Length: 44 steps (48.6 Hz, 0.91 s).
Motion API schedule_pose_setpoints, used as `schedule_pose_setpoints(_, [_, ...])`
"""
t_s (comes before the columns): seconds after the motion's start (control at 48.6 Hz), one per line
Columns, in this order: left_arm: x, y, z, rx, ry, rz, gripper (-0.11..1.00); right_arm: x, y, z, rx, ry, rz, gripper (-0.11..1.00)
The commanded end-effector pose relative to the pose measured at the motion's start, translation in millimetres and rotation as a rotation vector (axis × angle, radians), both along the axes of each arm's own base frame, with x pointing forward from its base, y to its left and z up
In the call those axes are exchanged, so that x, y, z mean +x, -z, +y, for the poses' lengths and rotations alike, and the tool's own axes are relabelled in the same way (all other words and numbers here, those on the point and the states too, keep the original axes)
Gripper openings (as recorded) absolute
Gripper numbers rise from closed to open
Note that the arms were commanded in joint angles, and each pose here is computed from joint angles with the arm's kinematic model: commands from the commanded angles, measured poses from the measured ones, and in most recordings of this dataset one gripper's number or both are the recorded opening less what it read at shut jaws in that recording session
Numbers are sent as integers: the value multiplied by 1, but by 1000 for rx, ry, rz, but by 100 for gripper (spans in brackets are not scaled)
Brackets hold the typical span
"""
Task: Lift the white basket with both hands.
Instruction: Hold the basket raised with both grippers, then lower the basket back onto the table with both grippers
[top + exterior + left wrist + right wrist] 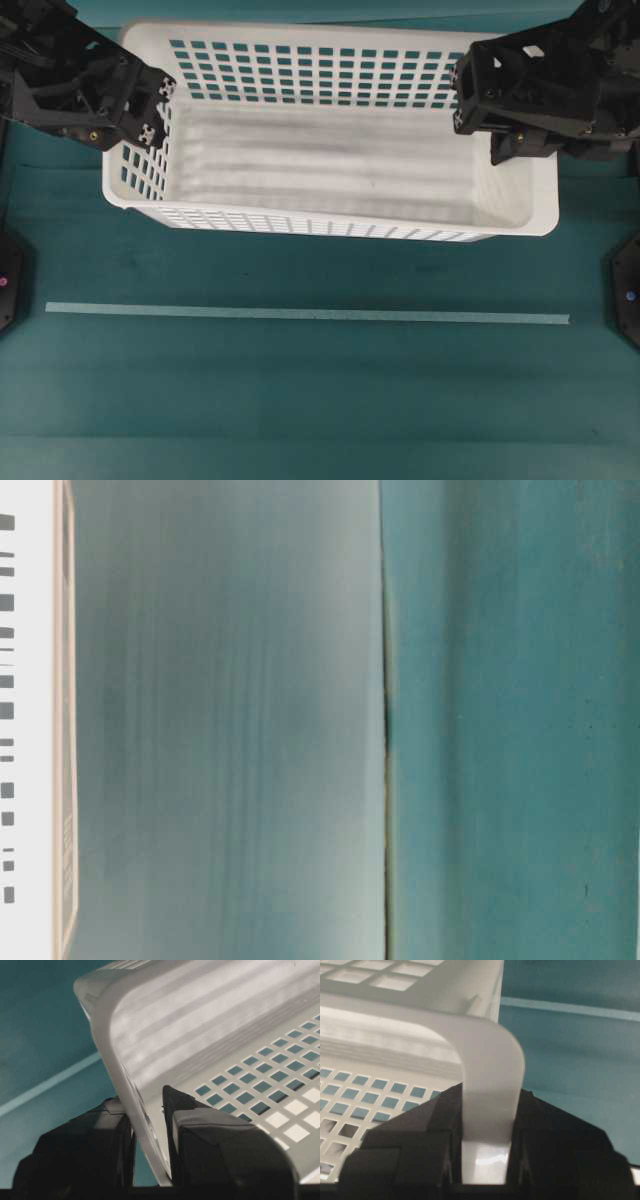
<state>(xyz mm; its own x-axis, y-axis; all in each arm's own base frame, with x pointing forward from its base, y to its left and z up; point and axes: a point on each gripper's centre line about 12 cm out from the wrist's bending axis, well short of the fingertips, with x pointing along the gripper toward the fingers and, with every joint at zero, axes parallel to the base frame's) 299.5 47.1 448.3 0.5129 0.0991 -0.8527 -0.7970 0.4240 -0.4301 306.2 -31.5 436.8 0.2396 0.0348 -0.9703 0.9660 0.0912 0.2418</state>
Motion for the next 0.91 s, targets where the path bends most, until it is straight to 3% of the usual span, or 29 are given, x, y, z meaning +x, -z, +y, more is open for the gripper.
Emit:
schedule_pose_setpoints(0.0, [1, -5, 4, 21, 10, -15, 14, 3, 5, 7, -7, -74, 20, 18])
schedule_pose_setpoints(0.35, [6, 45, 5, 3, 3, 63, 14, 14, 57, 5, -1, -103, 85, 18])
schedule_pose_setpoints(0.535, [4, 87, 4, -3, 0, 82, 14, 19, 90, 4, 0, -98, 94, 18])
schedule_pose_setpoints(0.885, [7, 136, 5, -9, -7, 82, 14, 21, 155, 3, 1, -77, 83, 18])
